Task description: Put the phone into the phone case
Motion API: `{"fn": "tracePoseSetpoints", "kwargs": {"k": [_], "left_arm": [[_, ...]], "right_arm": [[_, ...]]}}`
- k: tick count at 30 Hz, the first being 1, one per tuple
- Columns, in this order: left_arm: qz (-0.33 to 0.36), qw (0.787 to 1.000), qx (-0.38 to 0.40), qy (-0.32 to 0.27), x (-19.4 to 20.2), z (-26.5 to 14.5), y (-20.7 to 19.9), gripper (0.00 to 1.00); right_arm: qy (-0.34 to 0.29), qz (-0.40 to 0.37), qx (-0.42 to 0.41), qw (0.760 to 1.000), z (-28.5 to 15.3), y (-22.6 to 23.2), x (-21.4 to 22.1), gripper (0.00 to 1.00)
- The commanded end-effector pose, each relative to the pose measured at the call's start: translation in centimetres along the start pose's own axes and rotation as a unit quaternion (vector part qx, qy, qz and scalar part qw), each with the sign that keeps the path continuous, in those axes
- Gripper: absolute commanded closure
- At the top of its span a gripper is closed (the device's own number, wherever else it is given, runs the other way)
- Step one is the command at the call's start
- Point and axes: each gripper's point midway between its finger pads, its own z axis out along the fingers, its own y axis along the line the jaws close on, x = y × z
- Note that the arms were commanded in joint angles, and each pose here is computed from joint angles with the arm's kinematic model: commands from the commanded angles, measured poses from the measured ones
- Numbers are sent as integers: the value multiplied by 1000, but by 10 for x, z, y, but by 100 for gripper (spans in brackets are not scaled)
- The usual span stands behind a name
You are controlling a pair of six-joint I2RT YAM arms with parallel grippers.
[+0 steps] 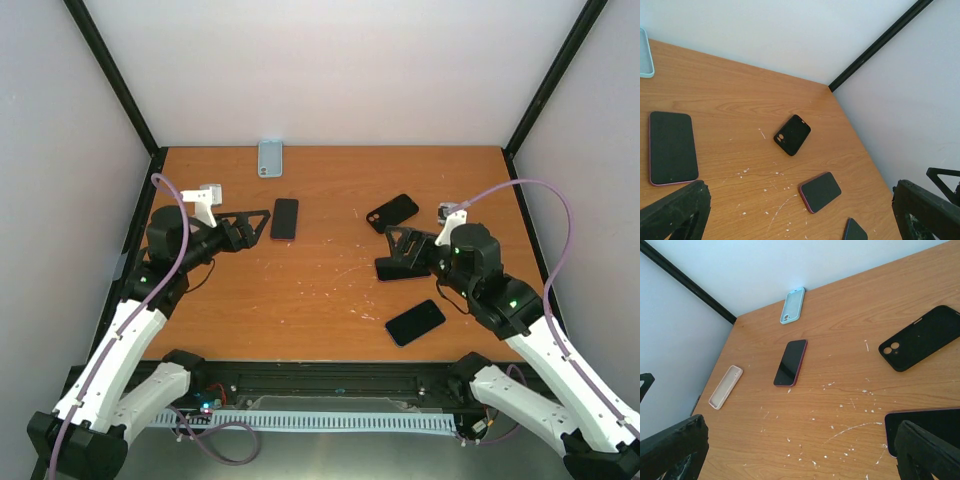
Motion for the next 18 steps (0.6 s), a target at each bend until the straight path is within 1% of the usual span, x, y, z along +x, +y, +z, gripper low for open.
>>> {"fn": "tracePoseSetpoints", "kwargs": {"k": [1,4,7,11,14,16,18], "left_arm": [[12,999,6,-30,-21,-6,-10,1],[11,999,4,-35,-21,-5,-8,1],[4,999,-26,-38,-22,2,7,0],[-8,992,-119,-35,-28,19,46,0],[-18,975,-219,-33,-39,36,89,1],[-19,960,-276,-40,-52,48,117,4],[-25,952,-303,-42,-64,62,139,15]], "right_arm": [[-16,-1,-3,1000,-9,0,-3,0],[-22,6,8,1000,-9,-6,-3,0],[-19,5,4,1000,-8,-4,-3,0],[-22,2,-2,1000,-7,0,-6,0],[-20,3,-12,1000,-8,5,-7,0],[-17,0,-22,1000,-8,8,-6,0],[-15,-3,-30,999,-8,11,-5,0]]}}
